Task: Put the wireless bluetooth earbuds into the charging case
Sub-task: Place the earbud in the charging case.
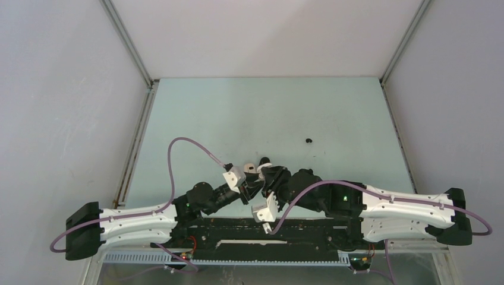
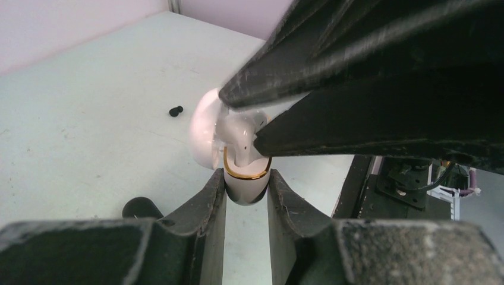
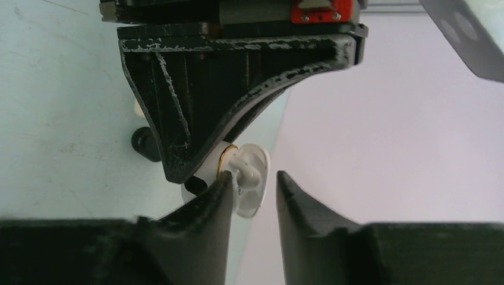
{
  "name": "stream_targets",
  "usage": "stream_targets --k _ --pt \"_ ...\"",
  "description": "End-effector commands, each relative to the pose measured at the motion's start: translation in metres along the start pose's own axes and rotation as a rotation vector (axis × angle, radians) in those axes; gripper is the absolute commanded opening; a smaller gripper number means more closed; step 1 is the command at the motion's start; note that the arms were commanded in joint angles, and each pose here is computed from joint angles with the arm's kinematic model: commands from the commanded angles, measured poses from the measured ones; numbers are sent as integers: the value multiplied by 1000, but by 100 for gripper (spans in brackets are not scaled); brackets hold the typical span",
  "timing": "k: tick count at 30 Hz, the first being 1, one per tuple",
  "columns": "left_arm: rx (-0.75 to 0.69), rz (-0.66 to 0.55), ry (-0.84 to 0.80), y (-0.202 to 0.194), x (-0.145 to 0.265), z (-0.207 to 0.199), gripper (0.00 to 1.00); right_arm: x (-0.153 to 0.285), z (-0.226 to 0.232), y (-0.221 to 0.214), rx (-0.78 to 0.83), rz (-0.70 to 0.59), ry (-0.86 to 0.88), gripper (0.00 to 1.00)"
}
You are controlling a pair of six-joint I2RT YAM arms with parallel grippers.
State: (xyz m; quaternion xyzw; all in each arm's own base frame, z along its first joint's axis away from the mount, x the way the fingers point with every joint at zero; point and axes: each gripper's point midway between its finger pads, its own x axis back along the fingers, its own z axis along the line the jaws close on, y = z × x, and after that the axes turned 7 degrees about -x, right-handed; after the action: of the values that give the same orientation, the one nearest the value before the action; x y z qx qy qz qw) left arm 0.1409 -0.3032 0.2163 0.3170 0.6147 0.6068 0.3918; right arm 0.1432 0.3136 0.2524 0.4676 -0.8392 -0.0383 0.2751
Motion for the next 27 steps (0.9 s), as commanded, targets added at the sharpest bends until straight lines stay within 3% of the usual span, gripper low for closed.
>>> stream_targets --k 1,7,13,18,20,23,27 --pt "20 -86 8 33 -5 1 0 12 -2 6 1 -35 13 43" --pt "21 -76 11 28 -4 1 0 38 -16 19 -125 -63 92 64" --pt "15 -64 7 24 -4 1 0 55 -22 11 -325 -18 191 70" --pt "-8 -57 -38 21 -5 -7 0 59 -36 1 -615 12 331 65" --pt "-22 -54 -71 20 -5 -12 0 64 -34 -1 -675 27 429 58" --pt "-43 -22 -97 14 -6 -16 0 71 -24 0 -691 45 557 33" --pt "-55 -3 -114 10 -7 -19 0 75 -15 9 -624 6 586 30"
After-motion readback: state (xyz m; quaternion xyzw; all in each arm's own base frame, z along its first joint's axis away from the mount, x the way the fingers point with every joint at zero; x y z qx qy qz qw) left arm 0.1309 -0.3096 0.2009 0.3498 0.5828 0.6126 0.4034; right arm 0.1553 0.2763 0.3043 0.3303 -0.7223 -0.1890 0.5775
